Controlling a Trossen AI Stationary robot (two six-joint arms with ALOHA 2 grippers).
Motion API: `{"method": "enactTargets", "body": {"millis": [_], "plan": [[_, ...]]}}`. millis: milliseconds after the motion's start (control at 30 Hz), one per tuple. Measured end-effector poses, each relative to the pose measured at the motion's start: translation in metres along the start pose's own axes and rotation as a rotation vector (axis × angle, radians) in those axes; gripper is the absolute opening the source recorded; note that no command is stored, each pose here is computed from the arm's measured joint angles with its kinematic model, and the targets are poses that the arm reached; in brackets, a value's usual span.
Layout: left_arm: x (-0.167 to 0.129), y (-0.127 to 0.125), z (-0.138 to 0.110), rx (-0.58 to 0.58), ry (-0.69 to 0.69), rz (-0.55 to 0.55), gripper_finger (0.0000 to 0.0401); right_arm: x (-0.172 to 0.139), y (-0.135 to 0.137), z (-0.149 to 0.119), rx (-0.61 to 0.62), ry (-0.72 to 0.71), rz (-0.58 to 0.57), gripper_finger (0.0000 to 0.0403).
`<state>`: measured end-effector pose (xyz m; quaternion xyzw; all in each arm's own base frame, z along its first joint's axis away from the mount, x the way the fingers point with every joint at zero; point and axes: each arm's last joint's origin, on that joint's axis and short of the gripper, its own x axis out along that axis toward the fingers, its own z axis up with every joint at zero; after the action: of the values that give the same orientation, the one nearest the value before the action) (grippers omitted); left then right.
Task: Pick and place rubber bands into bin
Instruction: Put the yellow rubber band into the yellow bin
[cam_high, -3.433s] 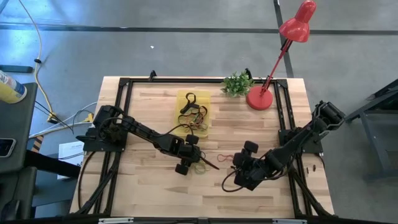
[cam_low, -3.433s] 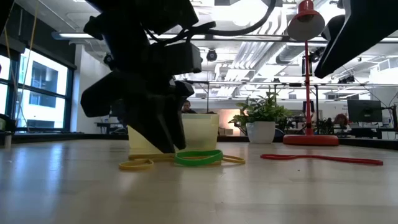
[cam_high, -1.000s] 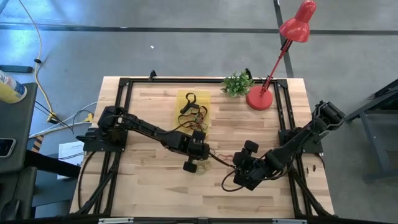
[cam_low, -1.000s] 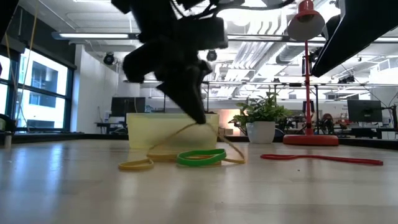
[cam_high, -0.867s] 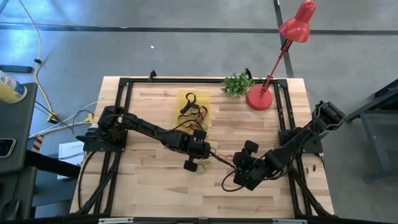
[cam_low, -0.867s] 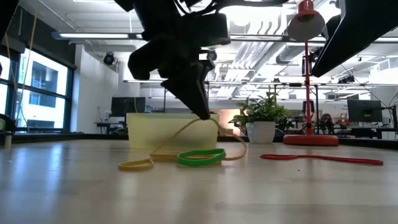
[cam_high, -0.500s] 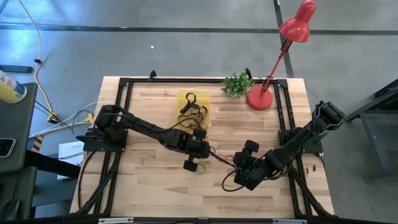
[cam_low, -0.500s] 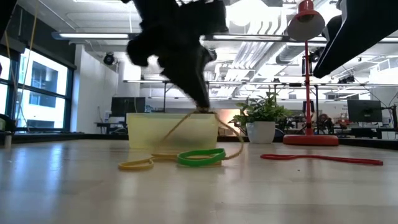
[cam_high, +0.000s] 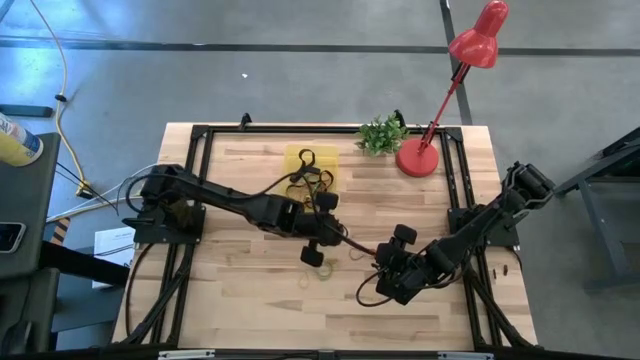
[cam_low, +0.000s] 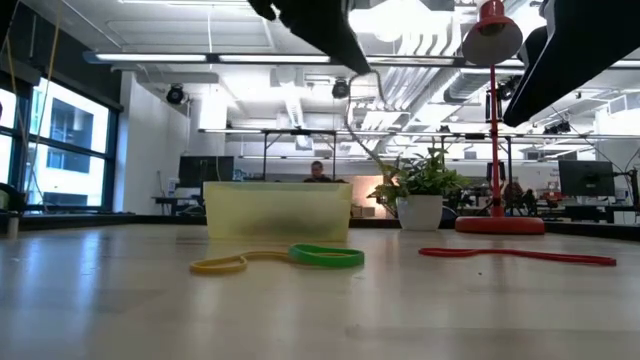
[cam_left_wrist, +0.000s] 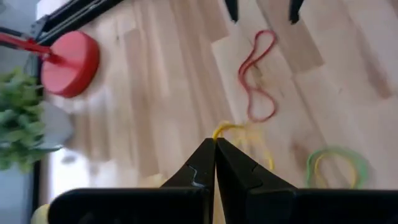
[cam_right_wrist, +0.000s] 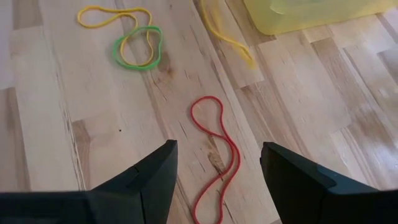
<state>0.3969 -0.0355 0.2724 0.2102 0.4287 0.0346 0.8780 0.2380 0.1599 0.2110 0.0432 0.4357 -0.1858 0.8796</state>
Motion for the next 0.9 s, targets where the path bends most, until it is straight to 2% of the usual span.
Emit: {"method": "enactTargets", "body": {"millis": [267,467,900], "plan": [[-0.018,0.016,0.009,0.093,0.051,0.105,0.0000,0.000,0.000,0.000,0.004,-0.002,0.003,0.0220],[-0.020,0.032,0.007,0.097,0.084,0.128,0.0000,0.000,0.000,0.000,0.004,-0.002,0.003,0.0220],[-0.011,0.072,-0.015,0.113,0.221,0.178,0.0000,0.000,0.000,0.000,0.019,-0.002,0.004,0.0220]]}}
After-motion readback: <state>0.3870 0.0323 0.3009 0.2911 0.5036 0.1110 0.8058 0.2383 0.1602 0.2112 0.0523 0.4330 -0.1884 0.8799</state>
